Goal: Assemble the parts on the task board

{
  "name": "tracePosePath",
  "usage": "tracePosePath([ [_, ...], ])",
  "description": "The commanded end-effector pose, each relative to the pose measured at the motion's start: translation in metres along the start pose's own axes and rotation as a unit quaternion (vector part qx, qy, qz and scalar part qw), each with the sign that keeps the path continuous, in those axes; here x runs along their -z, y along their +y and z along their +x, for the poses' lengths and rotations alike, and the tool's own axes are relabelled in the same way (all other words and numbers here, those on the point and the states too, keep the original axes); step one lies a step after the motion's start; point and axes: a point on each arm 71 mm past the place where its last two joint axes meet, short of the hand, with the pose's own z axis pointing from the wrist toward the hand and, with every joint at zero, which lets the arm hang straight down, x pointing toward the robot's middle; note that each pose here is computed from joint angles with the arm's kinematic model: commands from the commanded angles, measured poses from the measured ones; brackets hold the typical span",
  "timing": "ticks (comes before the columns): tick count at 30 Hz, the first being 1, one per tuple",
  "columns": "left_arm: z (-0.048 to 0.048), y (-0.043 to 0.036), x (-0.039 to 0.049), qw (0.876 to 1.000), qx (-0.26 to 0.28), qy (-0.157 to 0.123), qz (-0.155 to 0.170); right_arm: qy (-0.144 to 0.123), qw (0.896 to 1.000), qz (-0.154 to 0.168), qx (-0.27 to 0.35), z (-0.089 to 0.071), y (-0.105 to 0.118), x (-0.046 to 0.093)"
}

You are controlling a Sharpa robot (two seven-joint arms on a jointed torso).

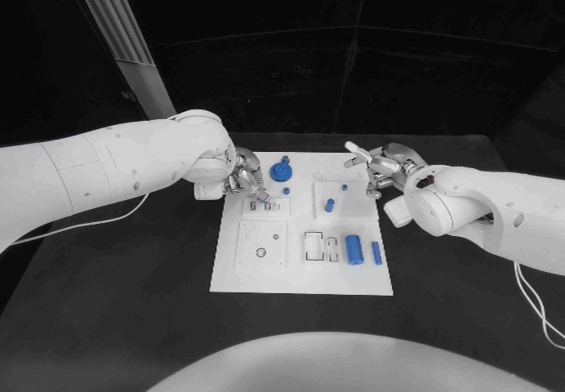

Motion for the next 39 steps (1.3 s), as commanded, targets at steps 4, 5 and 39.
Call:
tracePosePath([
  [4, 0.0002, 0.0013, 0.0003, 1.0, -0.007, 0.013, -0.01, 0.0, 1.0, -0.003, 0.002, -0.0004, 0.001, 0.0004],
  [5, 0.0002, 0.0013, 0.0003, 1.0, -0.006, 0.012, -0.01, 0.0, 1.0, -0.003, 0.002, -0.0005, 0.001, 0.0004],
  [39, -0.002, -0.0047, -0.004, 1.0, -0.007, 0.008, -0.018, 0.001, 1.0, -0.003, 0.002, 0.0003, 0.0013, 0.0002],
])
